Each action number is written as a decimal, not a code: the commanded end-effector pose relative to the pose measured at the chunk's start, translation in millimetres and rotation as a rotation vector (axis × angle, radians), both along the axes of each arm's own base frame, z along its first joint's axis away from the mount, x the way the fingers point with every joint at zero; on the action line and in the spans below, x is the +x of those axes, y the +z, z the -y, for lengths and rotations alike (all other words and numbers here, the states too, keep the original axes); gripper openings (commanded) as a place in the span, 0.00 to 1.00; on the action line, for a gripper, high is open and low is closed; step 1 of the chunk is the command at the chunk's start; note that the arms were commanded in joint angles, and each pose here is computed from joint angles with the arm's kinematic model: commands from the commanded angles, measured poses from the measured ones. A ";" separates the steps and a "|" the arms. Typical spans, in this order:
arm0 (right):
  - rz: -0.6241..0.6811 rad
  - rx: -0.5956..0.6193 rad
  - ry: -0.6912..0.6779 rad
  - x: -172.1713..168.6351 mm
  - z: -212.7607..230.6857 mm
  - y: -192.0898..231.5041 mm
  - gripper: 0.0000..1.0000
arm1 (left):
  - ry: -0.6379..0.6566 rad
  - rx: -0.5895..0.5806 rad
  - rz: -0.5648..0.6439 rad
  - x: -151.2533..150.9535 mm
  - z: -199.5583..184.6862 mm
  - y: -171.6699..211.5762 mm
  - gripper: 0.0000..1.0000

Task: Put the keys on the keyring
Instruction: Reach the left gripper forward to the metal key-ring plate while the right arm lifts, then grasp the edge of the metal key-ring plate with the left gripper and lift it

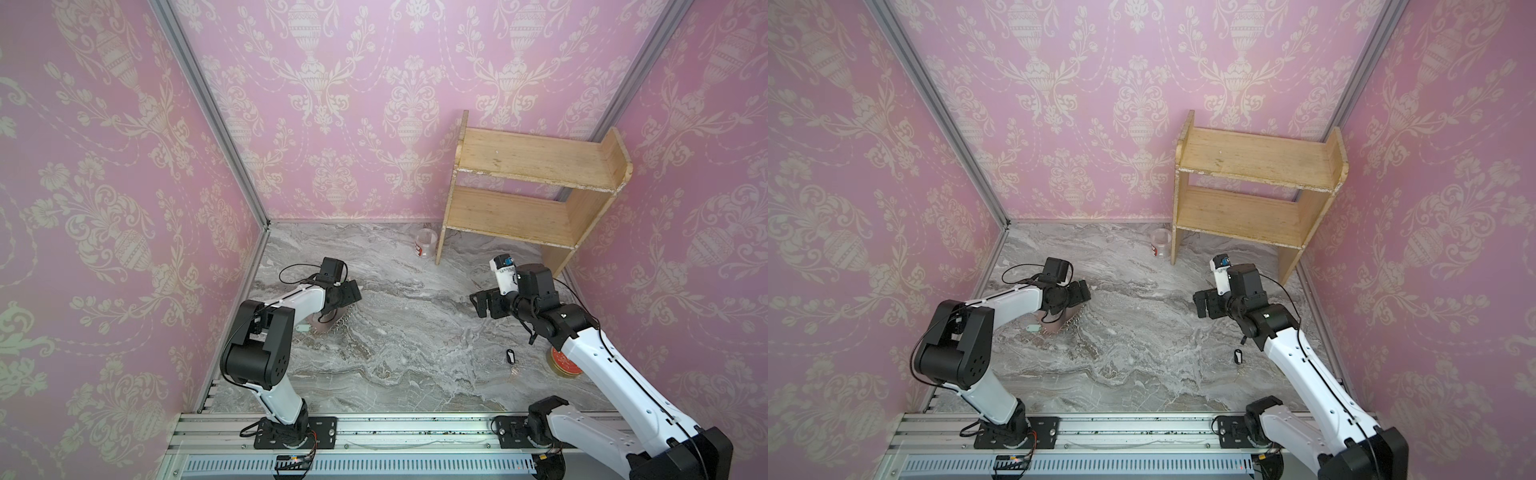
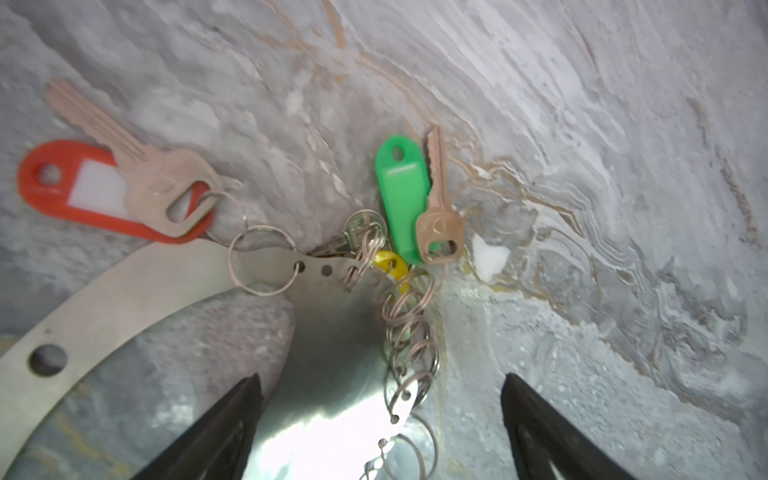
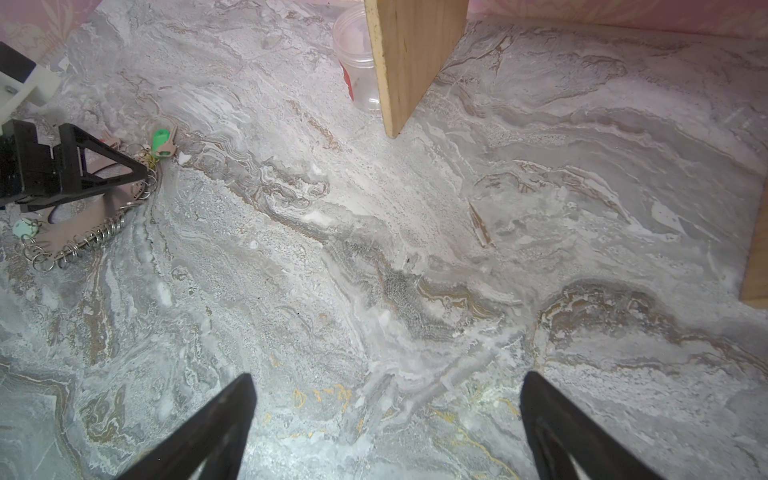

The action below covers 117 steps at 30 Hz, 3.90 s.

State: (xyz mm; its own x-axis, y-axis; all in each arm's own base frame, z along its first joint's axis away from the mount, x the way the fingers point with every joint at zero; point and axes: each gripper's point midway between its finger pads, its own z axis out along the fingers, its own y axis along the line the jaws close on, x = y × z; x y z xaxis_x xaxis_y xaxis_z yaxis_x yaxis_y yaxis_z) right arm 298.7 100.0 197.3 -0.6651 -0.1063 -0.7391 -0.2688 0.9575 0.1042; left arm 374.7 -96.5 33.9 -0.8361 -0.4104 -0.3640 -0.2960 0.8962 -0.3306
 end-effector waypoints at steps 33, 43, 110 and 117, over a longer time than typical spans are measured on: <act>-0.033 0.060 0.021 -9.6 -12.7 -1.1 1.00 | -0.108 0.009 0.055 49.3 160.1 -14.9 0.89; -0.028 0.078 0.017 -13.4 -13.3 -1.2 1.00 | -0.520 0.268 0.086 -21.7 169.9 34.9 0.85; 0.020 0.044 -0.015 -18.9 -1.4 0.6 1.00 | -0.499 0.415 0.113 -15.3 219.1 40.1 0.00; 0.017 0.078 -0.003 -16.1 -7.8 -2.5 1.00 | -0.579 0.360 0.185 -29.9 215.7 78.1 0.00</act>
